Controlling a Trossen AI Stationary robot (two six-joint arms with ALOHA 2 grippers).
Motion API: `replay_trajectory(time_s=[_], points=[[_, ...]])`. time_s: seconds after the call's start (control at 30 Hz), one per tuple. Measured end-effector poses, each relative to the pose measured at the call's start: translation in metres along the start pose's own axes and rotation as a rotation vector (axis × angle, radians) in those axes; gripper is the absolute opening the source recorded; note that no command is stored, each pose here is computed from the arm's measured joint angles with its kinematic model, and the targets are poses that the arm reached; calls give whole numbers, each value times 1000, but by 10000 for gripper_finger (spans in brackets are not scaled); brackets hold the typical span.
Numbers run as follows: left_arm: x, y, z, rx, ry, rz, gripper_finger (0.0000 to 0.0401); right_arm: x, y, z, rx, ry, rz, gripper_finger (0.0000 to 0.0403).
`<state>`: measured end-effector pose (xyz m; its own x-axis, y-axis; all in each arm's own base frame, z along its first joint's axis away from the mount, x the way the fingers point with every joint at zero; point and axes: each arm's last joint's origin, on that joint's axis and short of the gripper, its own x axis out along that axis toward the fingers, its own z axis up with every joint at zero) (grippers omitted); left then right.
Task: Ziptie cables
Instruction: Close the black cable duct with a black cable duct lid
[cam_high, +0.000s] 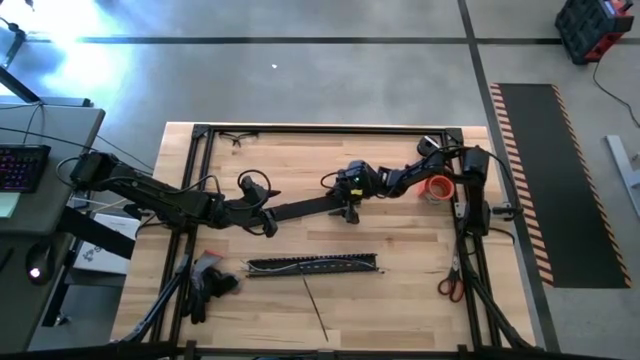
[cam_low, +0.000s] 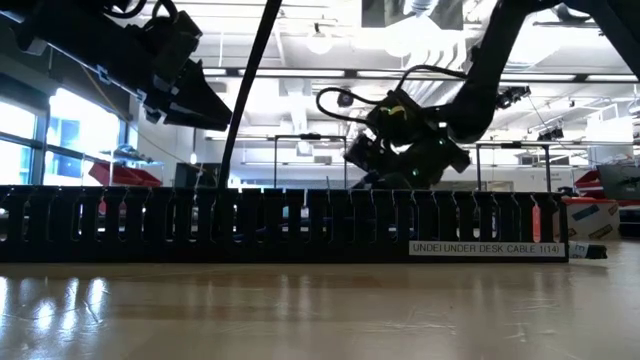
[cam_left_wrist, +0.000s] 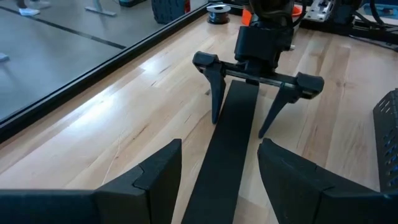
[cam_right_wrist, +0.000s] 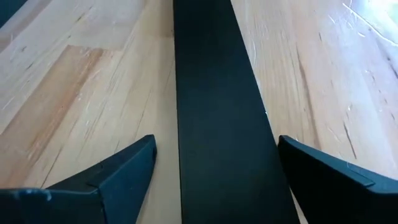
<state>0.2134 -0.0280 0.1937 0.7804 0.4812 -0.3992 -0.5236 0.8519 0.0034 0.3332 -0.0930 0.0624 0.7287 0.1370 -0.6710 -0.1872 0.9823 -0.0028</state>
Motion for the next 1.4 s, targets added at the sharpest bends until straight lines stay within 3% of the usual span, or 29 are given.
replay_trajectory(time_s=[0.13,0.3,0.5,0.7,0.87,1.23,1.4], points=[[0,0,0,-1,0,0,188,2,2,-8,22,-16,0,297],[0,0,0,-38,0,0,188,0,5,-15,47,-34,-30,205],[0,-1,2,-47,-3,-1,188,-4,6,-12,68,-24,-44,206],[-3,-8,21,1,-8,-64,188,-26,8,1,105,4,-78,206],[-8,-10,39,60,52,-51,188,-44,16,11,115,59,-100,205],[-26,-15,59,69,54,-76,188,-74,42,-7,209,-132,-113,205],[-43,-8,69,24,-3,-114,188,-82,61,9,186,-171,-51,205]])
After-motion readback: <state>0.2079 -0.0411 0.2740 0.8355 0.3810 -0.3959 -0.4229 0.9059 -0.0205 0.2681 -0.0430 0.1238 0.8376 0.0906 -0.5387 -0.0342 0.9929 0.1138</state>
